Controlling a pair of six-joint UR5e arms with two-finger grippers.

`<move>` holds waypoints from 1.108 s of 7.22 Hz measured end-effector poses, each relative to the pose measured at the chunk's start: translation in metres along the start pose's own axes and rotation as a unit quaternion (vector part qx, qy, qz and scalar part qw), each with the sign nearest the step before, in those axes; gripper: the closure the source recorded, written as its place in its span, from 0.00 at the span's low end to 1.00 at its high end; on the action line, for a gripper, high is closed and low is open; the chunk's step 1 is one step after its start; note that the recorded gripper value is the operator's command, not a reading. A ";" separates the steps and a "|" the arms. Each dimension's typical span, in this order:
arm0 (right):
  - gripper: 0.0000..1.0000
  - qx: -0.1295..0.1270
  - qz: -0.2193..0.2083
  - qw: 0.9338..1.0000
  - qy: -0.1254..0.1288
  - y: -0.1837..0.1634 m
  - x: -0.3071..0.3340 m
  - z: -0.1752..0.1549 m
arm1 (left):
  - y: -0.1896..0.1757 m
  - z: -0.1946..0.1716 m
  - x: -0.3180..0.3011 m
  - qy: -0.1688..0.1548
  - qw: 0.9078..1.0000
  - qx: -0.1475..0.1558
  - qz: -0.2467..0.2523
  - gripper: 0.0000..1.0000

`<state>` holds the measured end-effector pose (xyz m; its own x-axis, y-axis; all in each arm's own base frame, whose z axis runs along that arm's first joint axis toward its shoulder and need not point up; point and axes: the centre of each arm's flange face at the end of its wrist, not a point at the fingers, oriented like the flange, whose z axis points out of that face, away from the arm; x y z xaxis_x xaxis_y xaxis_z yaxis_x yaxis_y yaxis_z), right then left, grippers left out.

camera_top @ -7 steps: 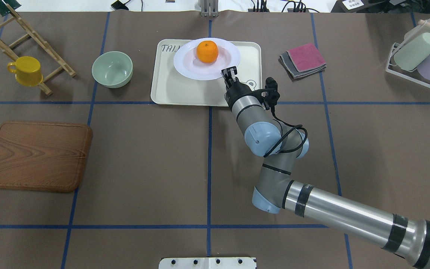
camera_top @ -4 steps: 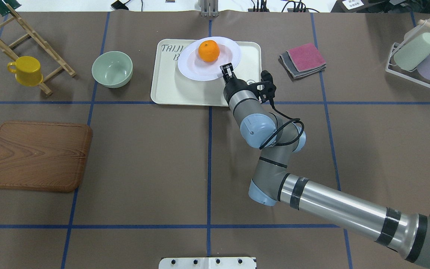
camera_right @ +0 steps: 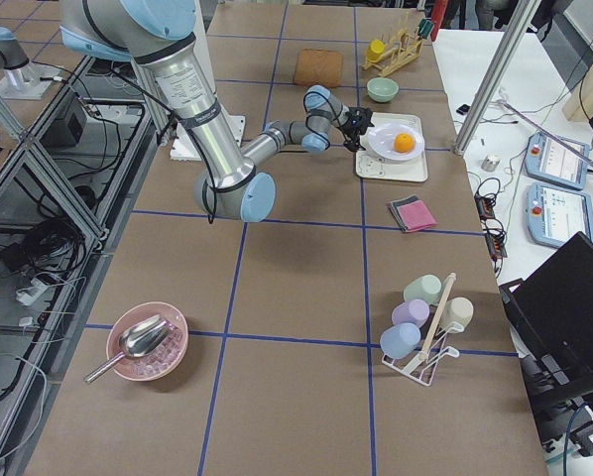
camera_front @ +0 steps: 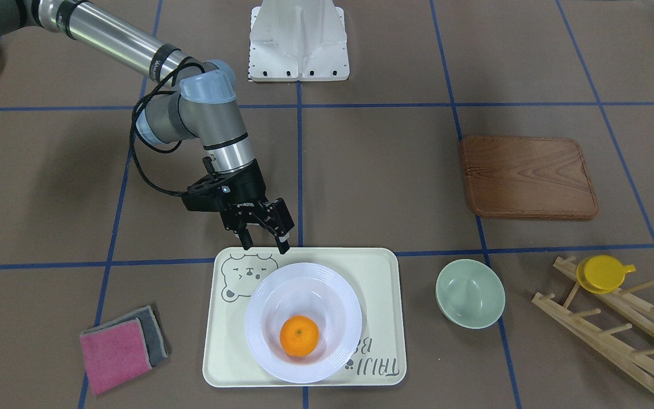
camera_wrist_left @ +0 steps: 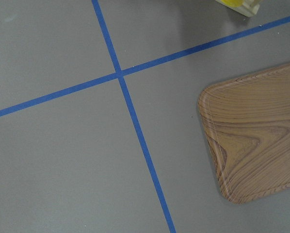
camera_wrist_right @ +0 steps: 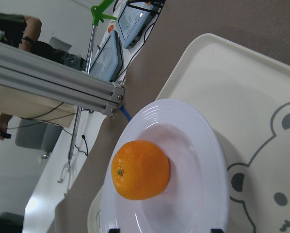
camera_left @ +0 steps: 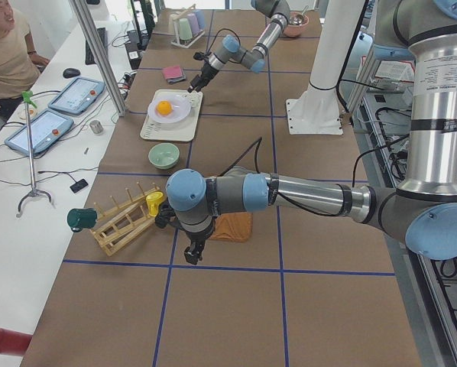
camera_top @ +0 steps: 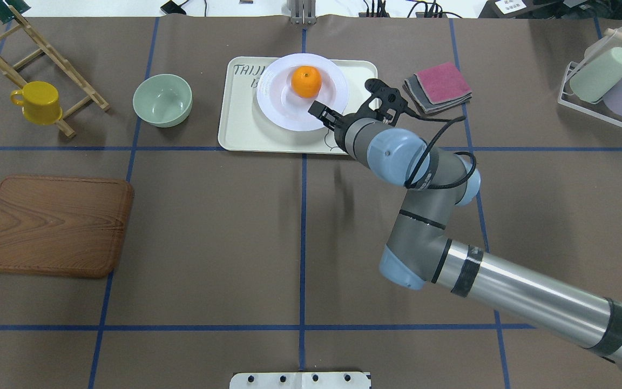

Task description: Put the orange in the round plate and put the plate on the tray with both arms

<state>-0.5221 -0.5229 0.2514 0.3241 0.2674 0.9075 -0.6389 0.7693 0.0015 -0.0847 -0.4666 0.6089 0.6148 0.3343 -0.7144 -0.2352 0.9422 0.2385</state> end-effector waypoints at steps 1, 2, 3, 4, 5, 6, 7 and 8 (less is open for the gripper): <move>0.00 -0.055 -0.063 0.995 0.050 -0.044 0.010 -0.031 | 0.002 0.002 -0.002 0.000 1.000 0.000 0.000 0.00; 0.00 -0.101 -0.116 0.985 0.077 -0.088 0.033 -0.065 | 0.005 0.004 -0.003 0.000 1.000 0.002 -0.012 0.00; 0.00 -0.137 -0.158 0.974 0.086 -0.133 0.066 -0.094 | 0.006 0.004 -0.003 -0.002 0.999 0.005 -0.038 0.00; 0.00 -0.165 -0.195 0.963 0.086 -0.180 0.109 -0.117 | 0.007 0.003 -0.002 -0.004 0.998 0.007 -0.060 0.00; 0.00 -0.185 -0.235 0.951 0.082 -0.224 0.158 -0.139 | 0.004 -0.001 0.001 -0.008 0.998 0.012 -0.066 0.00; 0.00 -0.195 -0.274 0.938 0.083 -0.257 0.211 -0.159 | 0.000 -0.007 0.005 -0.012 0.998 0.017 -0.063 0.00; 0.00 -0.201 -0.314 0.924 0.088 -0.282 0.266 -0.178 | -0.003 -0.010 0.007 -0.015 0.998 0.024 -0.057 0.00; 0.00 -0.209 -0.352 0.907 0.095 -0.299 0.322 -0.196 | -0.004 -0.012 0.007 -0.020 0.998 0.033 -0.047 0.00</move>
<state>-0.0896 -0.5529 0.4606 0.6893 -0.3116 0.6540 0.0807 0.9302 0.3582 -0.0885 -0.4680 0.5949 0.6615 0.2444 -0.7089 -0.1268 0.9682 0.2155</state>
